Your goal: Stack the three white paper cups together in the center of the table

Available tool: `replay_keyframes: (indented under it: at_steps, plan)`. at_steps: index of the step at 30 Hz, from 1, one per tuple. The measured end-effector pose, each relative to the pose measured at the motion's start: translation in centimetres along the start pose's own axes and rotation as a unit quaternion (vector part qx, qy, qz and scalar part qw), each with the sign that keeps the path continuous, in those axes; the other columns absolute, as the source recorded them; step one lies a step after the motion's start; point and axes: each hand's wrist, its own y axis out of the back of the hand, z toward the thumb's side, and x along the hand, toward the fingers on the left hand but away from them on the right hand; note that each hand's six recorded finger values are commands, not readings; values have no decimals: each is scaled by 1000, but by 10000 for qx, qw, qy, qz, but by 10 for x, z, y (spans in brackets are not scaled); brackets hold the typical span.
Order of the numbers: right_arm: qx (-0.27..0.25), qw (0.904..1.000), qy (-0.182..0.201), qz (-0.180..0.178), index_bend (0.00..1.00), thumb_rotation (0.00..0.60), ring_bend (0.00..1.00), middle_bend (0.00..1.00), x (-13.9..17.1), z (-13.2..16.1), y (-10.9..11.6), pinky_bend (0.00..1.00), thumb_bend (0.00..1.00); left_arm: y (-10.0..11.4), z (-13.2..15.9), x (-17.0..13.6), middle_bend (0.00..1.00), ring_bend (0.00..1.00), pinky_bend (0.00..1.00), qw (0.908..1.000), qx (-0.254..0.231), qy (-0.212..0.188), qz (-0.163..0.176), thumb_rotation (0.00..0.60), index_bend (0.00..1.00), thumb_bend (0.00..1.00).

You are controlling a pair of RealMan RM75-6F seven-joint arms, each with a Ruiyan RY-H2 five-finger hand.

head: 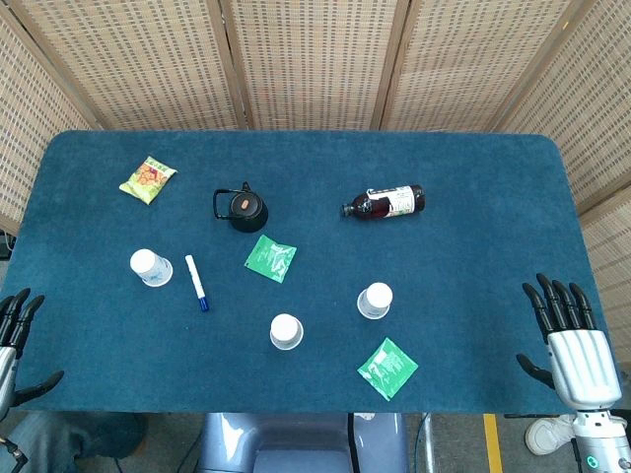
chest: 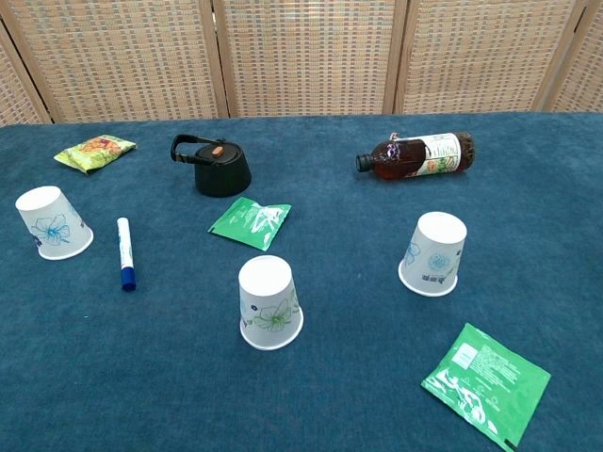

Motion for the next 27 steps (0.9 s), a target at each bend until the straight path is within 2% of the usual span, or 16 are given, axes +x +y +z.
replay_keyframes:
  at_steps: [8,11,14,18,21,24,27]
  plan:
    - [-148,9997,125,178,34,600,0,0,-5,7,-7,0,0,1,-3,2,0,0,0,10000,-50,67,22,600,0,0]
    - [-288,9986,338,288,53,600,0,4,-15,17,-11,0,0,3,-2,3,0,0,0,9999,-93,43,65,600,0,0]
    - [-466,9945,784,516,54,600,0,42,-38,36,-20,30,0,2,-2,7,0,0,0,9999,-86,52,95,600,0,0]
    - [-715,9800,1474,1130,98,600,46,116,-77,70,-42,140,19,-4,-6,17,0,0,0,9997,5,238,14,600,0,0]
    - [-745,9668,1841,1609,162,600,112,182,-105,95,-60,191,112,-11,-10,24,0,0,0,9991,94,400,-82,600,0,0]
    - [-783,9549,2082,1968,212,600,170,237,-133,123,-76,244,183,-16,-11,33,0,0,0,9984,174,509,-171,600,0,0]
    - [-885,9484,2183,2125,250,600,209,273,-152,146,-88,278,230,-20,-11,40,0,0,0,9978,229,574,-231,600,0,0]
